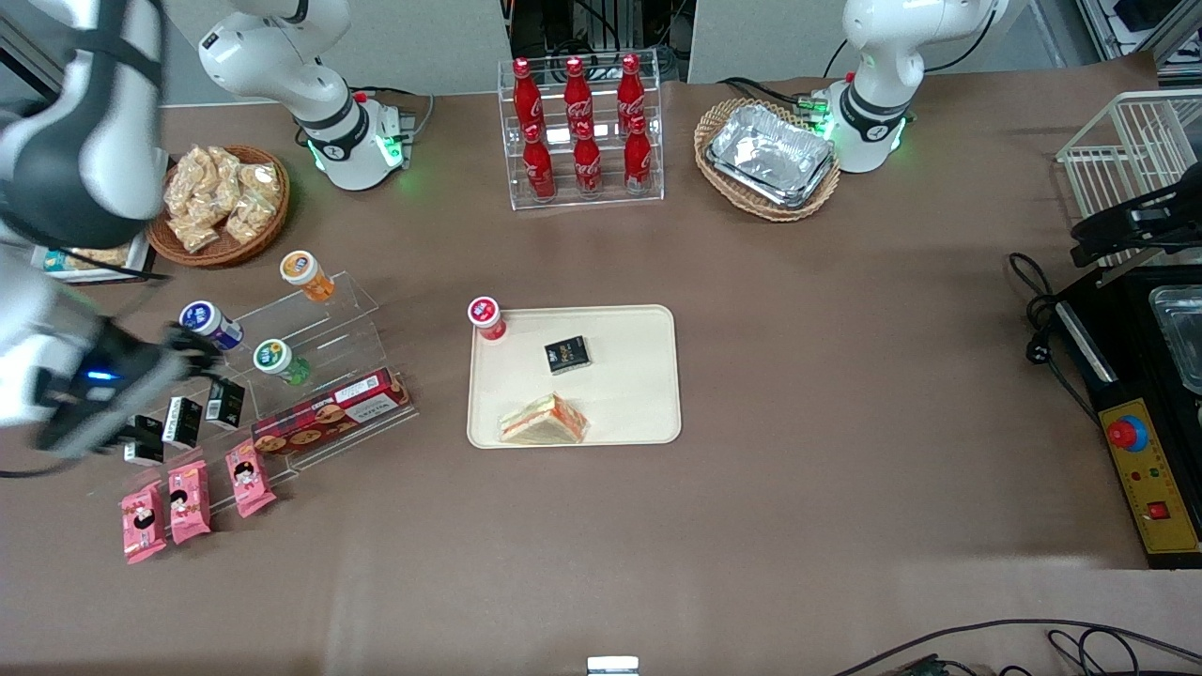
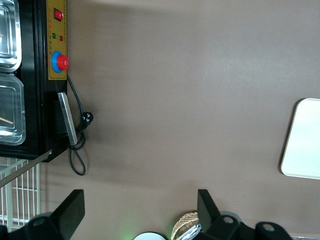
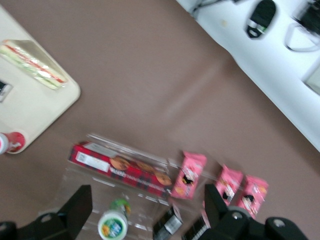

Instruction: Place sandwich on tray

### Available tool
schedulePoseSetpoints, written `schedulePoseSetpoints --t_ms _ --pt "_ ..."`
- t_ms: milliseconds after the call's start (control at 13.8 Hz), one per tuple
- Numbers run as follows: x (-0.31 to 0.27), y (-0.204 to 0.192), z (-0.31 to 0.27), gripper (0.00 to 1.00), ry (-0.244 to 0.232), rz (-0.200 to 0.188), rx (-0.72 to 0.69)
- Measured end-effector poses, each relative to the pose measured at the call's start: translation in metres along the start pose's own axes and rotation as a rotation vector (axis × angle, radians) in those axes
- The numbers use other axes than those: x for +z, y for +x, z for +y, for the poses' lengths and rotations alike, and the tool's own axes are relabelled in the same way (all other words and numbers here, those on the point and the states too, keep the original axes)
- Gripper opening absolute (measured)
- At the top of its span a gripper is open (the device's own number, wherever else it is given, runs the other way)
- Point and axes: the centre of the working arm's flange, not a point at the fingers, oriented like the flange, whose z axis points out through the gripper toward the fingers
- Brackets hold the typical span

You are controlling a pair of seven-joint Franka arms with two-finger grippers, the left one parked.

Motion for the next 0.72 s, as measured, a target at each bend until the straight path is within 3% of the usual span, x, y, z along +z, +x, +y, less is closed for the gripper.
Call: schedulePoseSetpoints --t_ms 362,579,724 --pt "-0.038 -0.113 0.082 1.00 -0.055 0.009 0.383" --pt "-0.041 -0.168 0.110 1.00 -0.014 0.034 0.699" --pt "-0.043 -0.170 0.107 1.00 0.018 0.022 0.883"
